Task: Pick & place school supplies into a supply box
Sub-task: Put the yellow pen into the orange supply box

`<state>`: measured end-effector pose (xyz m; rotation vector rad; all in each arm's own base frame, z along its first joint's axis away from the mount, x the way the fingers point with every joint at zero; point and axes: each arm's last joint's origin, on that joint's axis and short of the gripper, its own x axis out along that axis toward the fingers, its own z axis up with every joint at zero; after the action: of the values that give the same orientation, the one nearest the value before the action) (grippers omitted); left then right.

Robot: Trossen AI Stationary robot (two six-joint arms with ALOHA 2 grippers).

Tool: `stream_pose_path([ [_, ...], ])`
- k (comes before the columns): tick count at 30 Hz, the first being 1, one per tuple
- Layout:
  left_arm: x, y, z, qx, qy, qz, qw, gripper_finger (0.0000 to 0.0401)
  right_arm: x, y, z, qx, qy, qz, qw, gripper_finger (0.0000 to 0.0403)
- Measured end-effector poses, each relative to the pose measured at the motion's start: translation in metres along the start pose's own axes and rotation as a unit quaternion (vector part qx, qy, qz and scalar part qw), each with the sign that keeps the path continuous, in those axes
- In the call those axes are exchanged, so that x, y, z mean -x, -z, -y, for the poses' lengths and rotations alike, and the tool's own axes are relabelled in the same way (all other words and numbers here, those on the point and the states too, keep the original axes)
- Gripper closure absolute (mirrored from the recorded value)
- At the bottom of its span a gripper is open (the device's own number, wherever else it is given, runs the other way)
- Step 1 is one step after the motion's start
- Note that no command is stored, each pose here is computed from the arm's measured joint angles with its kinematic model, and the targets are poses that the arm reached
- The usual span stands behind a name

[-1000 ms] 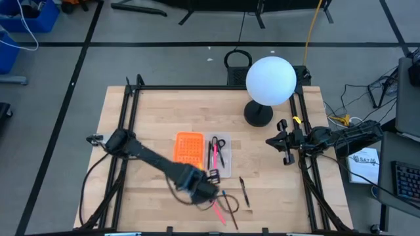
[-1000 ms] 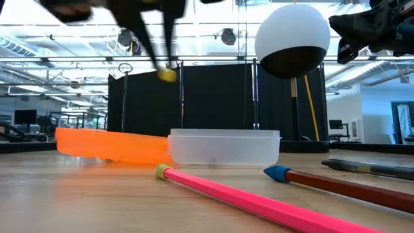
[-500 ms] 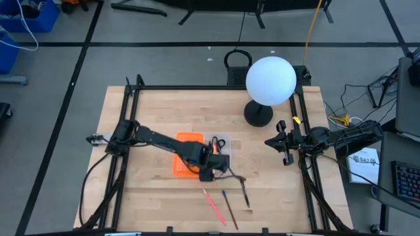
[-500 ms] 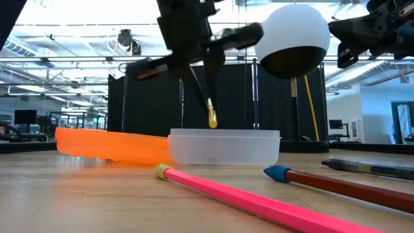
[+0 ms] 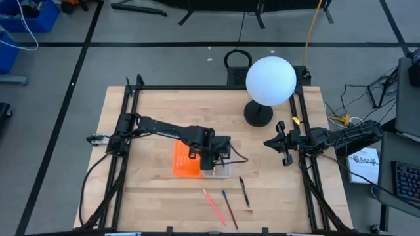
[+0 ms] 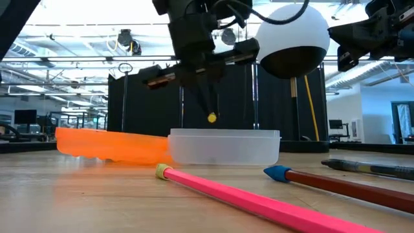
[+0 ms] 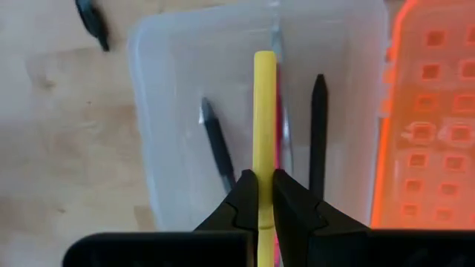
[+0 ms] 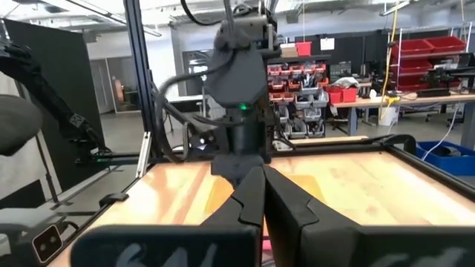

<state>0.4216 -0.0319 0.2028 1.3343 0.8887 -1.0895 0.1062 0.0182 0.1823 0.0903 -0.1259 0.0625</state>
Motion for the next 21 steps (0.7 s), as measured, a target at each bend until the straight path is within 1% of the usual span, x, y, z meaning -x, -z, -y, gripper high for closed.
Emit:
stream_pose_path([
  [3,-0.005,0.014,0.006,0.012,0.008,0.004,1.0,0.0379,0.0,-0.001,0.0,0.004,-0.001,0.006,1.0,0.0403],
  [7,-0.017,0.028,0.019,0.024,0.032,0.008,0.999,0.0379,0.0,-0.001,0.0,0.012,0.0,0.006,1.0,0.0403],
  [11,-0.034,0.035,0.033,0.012,0.042,0.003,0.999,0.0379,0.0,-0.001,0.0,0.011,0.0,0.006,1.0,0.0403],
  [14,-0.038,0.038,0.039,0.009,0.05,-0.005,0.999,0.0379,0.0,-0.001,0.0,0.011,0.0,0.003,1.0,0.0403],
  [16,-0.039,0.039,0.04,0.018,0.054,-0.005,0.998,0.0377,0.0,0.0,0.0,0.011,0.001,0.002,1.0,0.0403],
  [18,-0.039,0.039,0.04,0.027,0.054,-0.007,0.998,0.0363,0.0,0.0,0.0,0.011,0.001,0.001,1.0,0.0403],
  [21,-0.039,0.039,0.04,0.029,0.052,-0.008,0.998,0.0329,0.0,0.0,0.0,0.011,0.001,0.0,1.0,0.0403],
])
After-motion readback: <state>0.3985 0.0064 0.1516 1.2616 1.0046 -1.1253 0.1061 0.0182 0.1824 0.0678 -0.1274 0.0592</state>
